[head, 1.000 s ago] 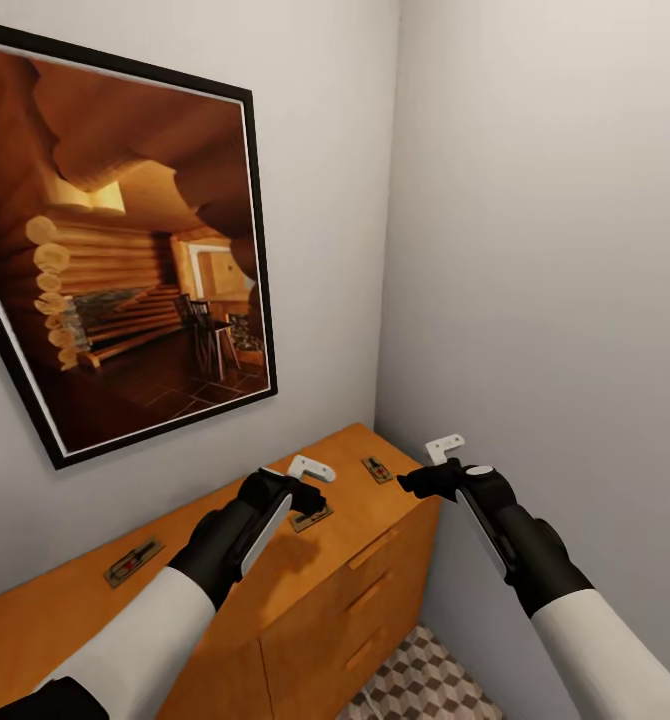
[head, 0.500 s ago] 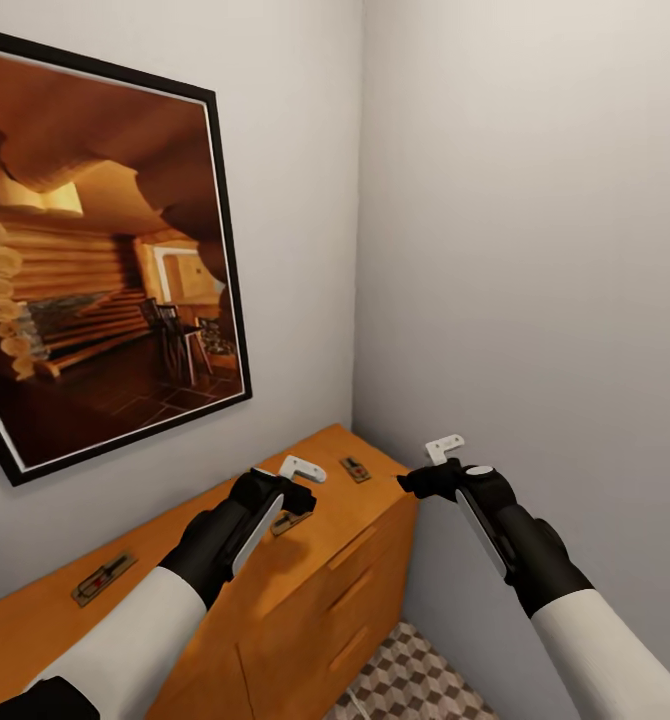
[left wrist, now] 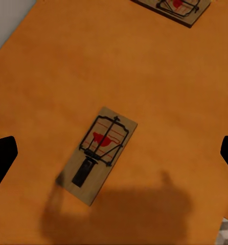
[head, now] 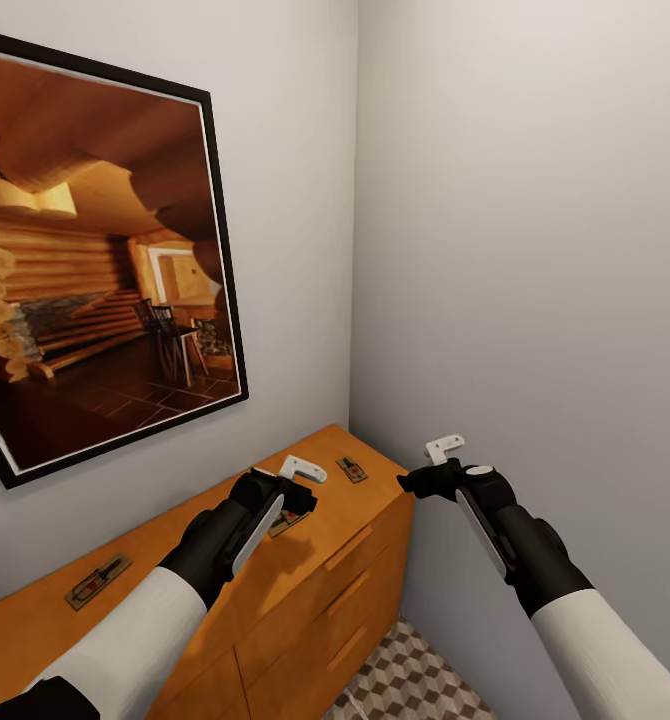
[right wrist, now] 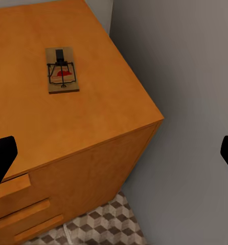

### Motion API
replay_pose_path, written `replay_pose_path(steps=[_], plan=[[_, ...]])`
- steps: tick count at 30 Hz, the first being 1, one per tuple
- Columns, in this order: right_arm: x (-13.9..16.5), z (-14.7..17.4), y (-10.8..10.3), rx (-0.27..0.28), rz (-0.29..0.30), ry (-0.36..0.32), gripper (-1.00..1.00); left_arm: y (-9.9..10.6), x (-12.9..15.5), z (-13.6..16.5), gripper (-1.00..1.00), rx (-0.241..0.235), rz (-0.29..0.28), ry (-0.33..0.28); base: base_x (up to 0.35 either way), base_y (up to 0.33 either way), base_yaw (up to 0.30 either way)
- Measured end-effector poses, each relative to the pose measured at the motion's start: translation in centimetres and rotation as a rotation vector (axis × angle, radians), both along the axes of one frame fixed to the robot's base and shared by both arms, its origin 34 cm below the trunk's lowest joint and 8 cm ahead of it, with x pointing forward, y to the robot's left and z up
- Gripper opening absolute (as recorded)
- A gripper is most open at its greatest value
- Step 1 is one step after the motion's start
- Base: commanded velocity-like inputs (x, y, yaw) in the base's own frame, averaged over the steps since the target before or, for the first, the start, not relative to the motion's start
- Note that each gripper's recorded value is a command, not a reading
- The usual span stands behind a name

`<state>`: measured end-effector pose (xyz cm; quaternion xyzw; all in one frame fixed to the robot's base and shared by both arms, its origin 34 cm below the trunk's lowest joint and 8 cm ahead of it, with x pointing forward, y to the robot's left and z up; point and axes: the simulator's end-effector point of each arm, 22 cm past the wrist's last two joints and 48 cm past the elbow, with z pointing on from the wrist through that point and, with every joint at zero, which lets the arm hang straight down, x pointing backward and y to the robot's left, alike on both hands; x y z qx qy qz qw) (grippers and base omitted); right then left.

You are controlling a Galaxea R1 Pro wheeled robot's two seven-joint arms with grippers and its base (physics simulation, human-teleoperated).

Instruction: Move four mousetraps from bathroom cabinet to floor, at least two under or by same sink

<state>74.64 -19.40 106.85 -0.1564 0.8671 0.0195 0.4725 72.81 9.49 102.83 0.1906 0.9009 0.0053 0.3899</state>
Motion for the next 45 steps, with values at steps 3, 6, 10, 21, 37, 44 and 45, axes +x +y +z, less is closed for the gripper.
replay_pose_path(steps=[3, 6, 10, 21, 37, 44, 45], plan=[[0.0, 0.0, 0.0, 0.0, 0.0, 0.0, 1.0, 0.0, 0.0, 0.0, 1.0, 0.0, 0.0, 0.001, 0.0, 0.0, -0.004], [0.0, 0.0, 0.0, 0.0, 0.0, 0.0, 1.0, 0.0, -0.1, -0.1, 1.0, -0.001, -0.001, 0.003, 0.0, 0.0, -0.002], [0.0, 0.0, 0.0, 0.0, 0.0, 0.0, 1.0, 0.2, -0.2, -0.6, 1.0, -0.002, -0.004, 0.014, 0.0, 0.0, -0.001], [0.0, 0.0, 0.0, 0.0, 0.0, 0.0, 1.0, 2.3, -0.2, -1.6, 1.0, 0.012, 0.007, 0.034, 0.0, 0.0, 0.0], [0.0, -0.3, -0.1, -0.002, -0.002, 0.005, 1.0, 4.2, -0.3, -2.6, 1.0, 0.008, -0.001, 0.036, 0.0, 0.0, 0.0], [-0.1, -0.8, -0.2, -0.004, -0.003, 0.018, 1.0, 4.6, -0.1, -2.5, 1.0, 0.008, 0.0, 0.023, 0.0, 0.0, 0.0], [-0.2, -0.9, -0.2, -0.004, -0.003, 0.021, 1.0, 4.6, -0.1, -2.5, 1.0, 0.008, -0.001, 0.022, 0.0, 0.0, 0.0]])
